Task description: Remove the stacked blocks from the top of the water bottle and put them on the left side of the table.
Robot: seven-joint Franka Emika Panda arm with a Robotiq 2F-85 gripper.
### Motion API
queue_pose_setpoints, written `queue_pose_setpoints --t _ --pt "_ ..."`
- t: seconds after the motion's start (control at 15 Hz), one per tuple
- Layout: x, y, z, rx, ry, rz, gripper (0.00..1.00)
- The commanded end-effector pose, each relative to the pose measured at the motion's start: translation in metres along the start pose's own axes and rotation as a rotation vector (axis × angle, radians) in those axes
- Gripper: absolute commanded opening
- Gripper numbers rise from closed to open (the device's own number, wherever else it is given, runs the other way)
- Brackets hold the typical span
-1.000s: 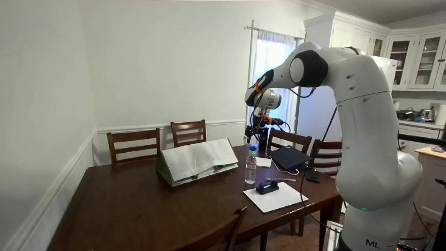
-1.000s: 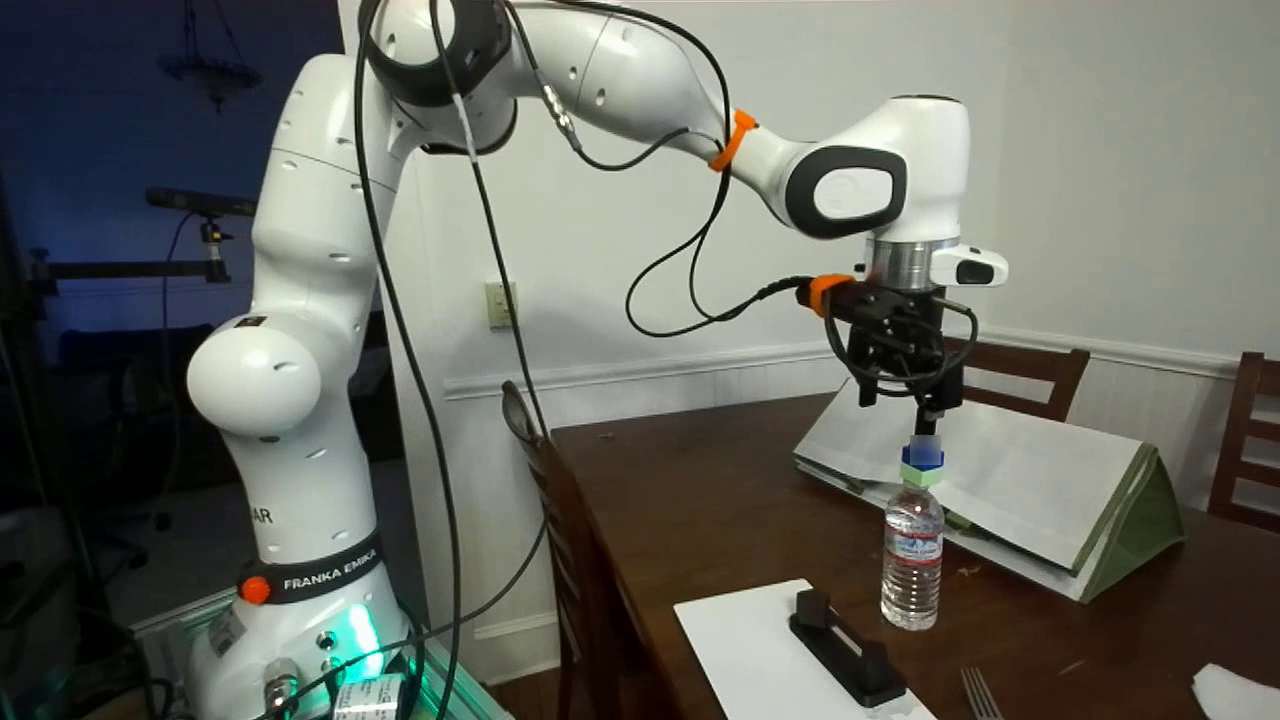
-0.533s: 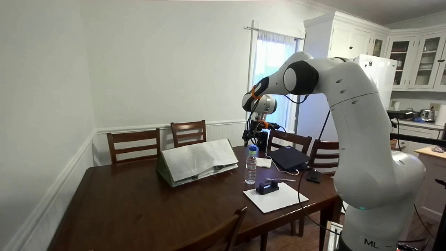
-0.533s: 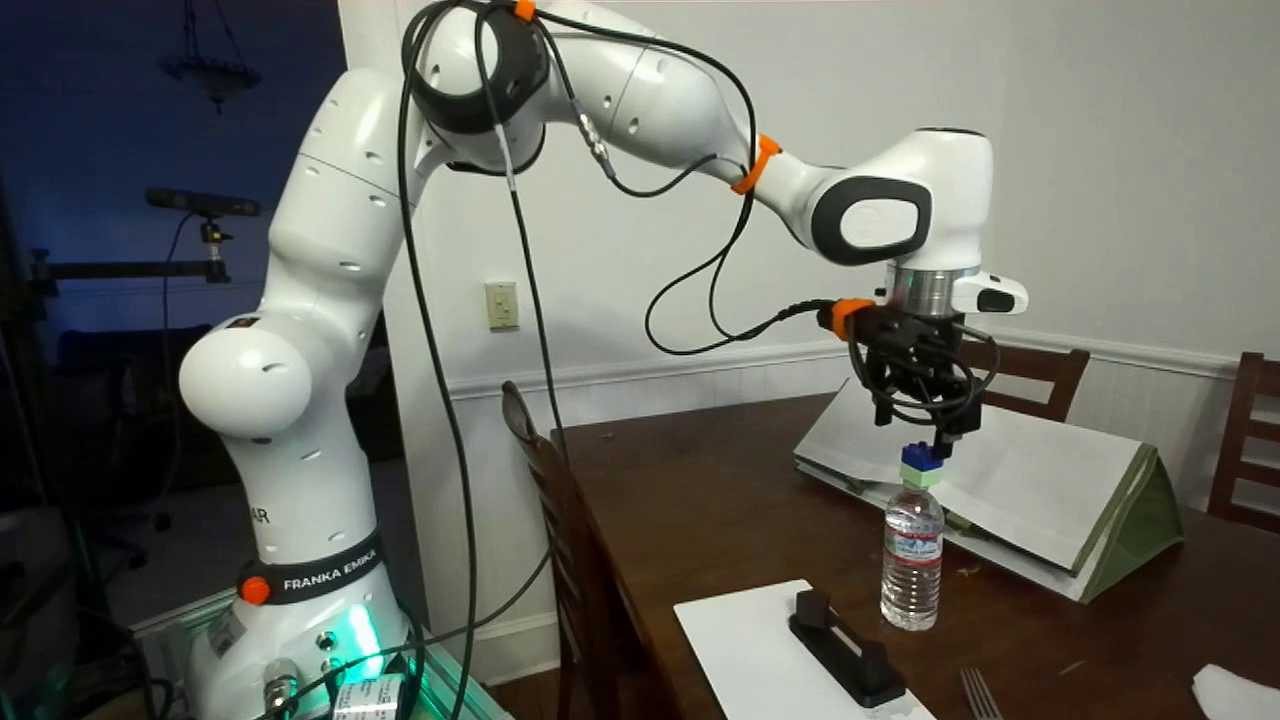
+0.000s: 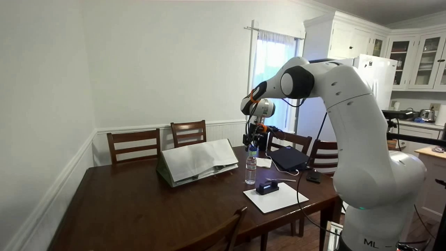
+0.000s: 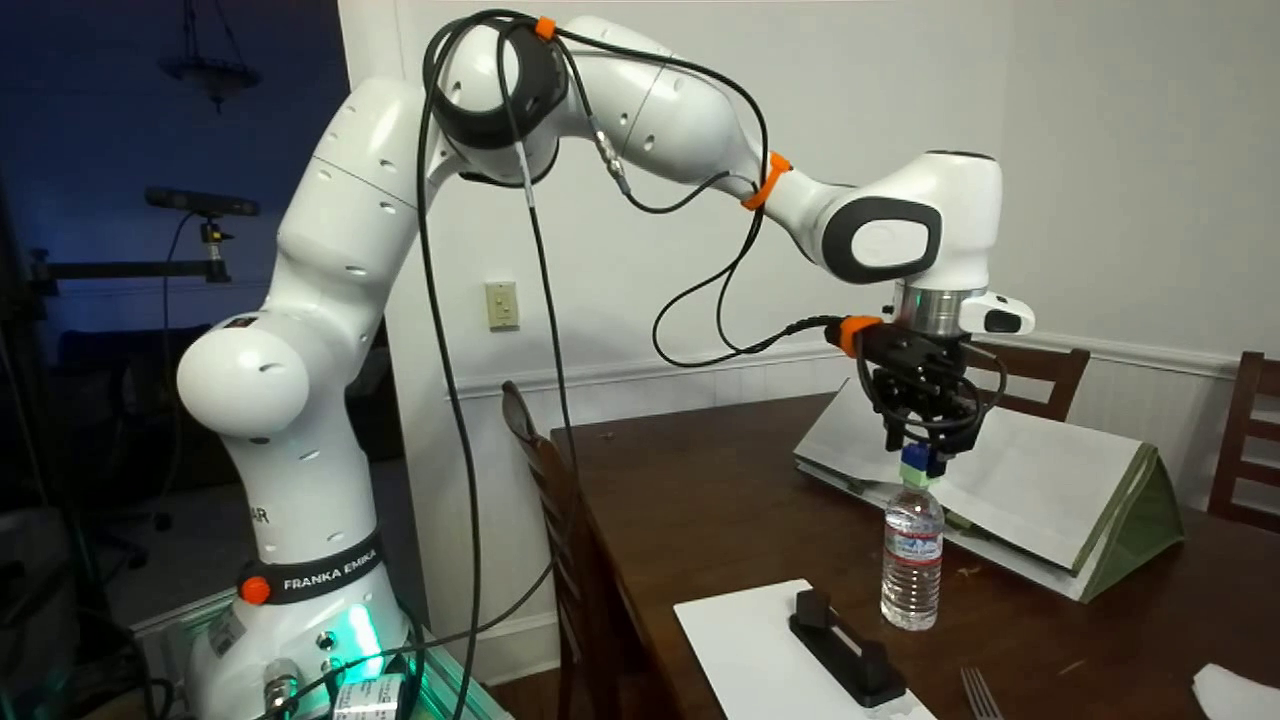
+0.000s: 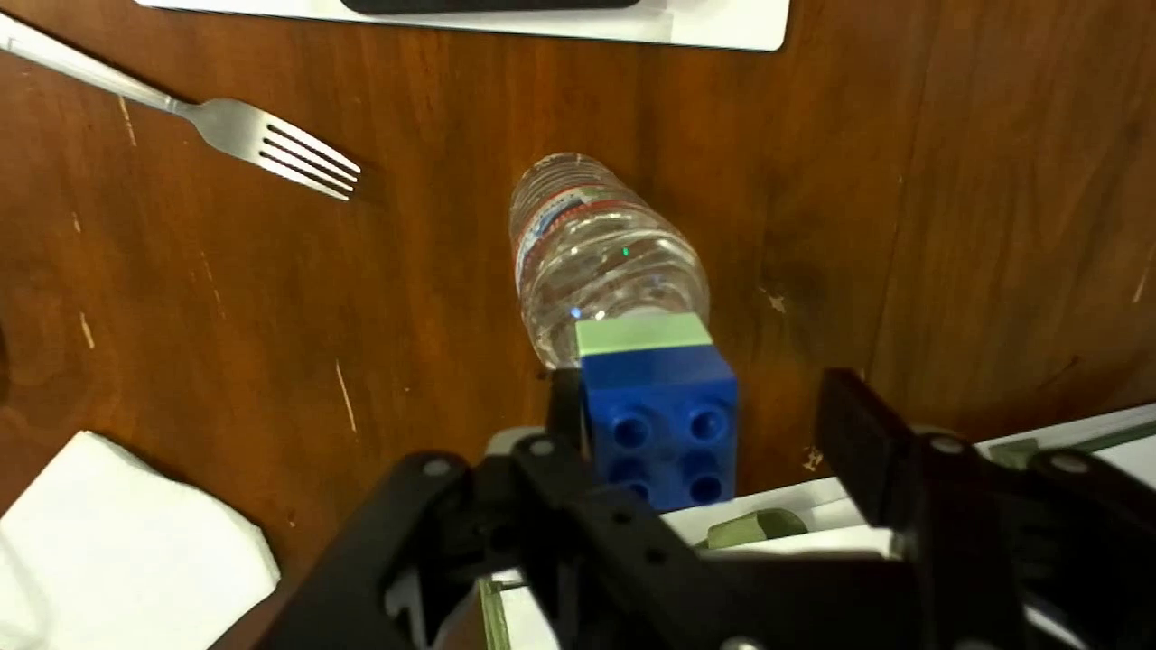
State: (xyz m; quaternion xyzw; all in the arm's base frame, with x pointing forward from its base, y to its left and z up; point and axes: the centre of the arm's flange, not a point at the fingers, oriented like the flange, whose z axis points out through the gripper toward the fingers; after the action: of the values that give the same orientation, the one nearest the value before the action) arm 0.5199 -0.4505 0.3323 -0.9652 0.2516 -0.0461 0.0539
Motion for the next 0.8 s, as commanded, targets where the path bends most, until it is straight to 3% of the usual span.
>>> queue_pose_setpoints --t 0.0,0.27,0.73 --pt "0.001 0.005 -0.012 -0.012 -0.012 0.011 0.38" --pt "-0.001 0.012 -0.019 -0.050 -0.009 0.021 0.12" --pt "-0.025 -0.008 -0.064 -0.055 -0.012 -0.001 0.13"
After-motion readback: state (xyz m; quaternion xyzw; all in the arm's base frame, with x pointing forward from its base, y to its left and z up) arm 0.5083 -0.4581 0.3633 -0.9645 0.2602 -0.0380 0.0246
